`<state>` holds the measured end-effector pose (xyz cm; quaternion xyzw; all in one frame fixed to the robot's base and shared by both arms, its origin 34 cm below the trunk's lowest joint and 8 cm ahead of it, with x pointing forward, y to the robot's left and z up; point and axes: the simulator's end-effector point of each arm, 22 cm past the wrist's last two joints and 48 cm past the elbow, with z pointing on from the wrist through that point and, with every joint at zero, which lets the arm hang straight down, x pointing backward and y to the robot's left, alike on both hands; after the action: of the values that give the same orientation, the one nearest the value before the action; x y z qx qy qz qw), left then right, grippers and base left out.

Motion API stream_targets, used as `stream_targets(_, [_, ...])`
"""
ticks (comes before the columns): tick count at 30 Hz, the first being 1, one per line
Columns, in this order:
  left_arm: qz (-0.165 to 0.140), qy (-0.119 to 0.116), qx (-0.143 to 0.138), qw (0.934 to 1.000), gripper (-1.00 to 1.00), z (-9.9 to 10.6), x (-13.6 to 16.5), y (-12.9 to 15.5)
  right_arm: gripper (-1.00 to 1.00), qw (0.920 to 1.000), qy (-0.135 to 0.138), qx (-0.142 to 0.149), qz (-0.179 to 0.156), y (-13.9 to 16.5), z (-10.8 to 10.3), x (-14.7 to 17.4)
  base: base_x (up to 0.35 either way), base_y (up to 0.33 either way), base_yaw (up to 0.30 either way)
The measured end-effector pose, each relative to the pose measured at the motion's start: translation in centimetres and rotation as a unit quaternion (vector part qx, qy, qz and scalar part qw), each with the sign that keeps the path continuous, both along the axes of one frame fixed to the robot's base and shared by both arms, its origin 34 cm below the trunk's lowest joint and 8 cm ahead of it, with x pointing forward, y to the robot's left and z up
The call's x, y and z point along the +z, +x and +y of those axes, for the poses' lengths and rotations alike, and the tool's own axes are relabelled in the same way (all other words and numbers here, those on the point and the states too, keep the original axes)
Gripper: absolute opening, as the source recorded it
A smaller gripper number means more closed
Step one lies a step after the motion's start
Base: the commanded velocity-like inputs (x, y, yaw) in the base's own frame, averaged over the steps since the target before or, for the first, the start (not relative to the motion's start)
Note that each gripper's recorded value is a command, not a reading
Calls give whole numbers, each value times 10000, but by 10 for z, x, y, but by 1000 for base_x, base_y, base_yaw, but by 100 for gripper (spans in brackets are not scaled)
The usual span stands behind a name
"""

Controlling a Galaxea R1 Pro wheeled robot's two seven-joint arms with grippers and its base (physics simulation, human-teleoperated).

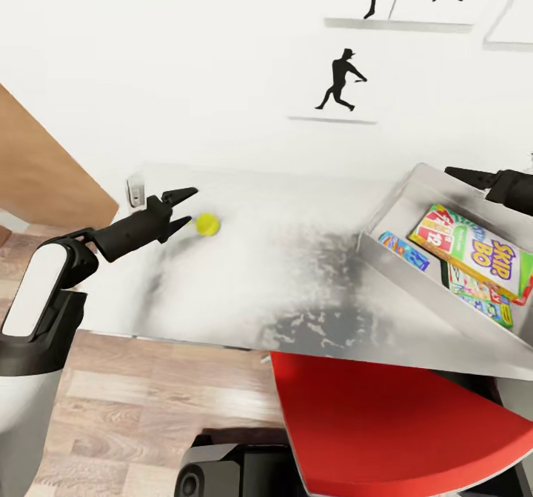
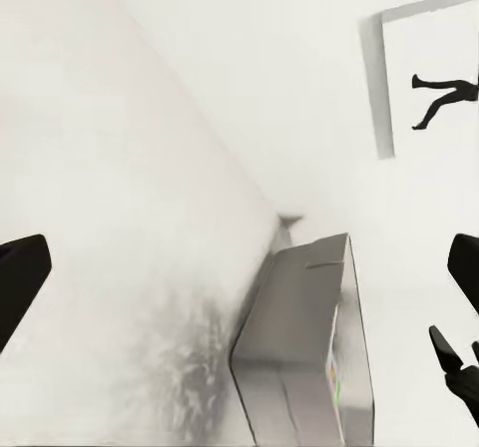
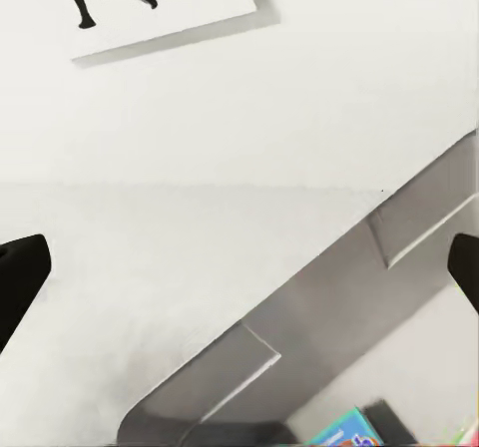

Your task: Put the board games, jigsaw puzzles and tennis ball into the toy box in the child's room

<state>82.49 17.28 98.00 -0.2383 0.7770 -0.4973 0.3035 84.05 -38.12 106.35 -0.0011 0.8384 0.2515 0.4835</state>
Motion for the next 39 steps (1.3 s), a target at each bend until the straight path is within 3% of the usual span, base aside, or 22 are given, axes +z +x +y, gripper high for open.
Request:
stream_targets(13, [12,-15,59,10000,100,16,-8,-9,100,9995,176,206,-163,17,31,18,0,0,295])
stream_targets(25, [13,-13,59,10000,100,18,-9,-10,100,9990,187,288,-270,24,40,29,0,0,296])
stream_targets(32, [117,22,60,9999,100,18,-19,-18,100,9990,115,421,-44,27,68,7,0,0,296])
stream_targets(39, [280,51,109,9995,100,24,-34,-29,100,9994,-28,206,285,32,89,-26,0,0,242])
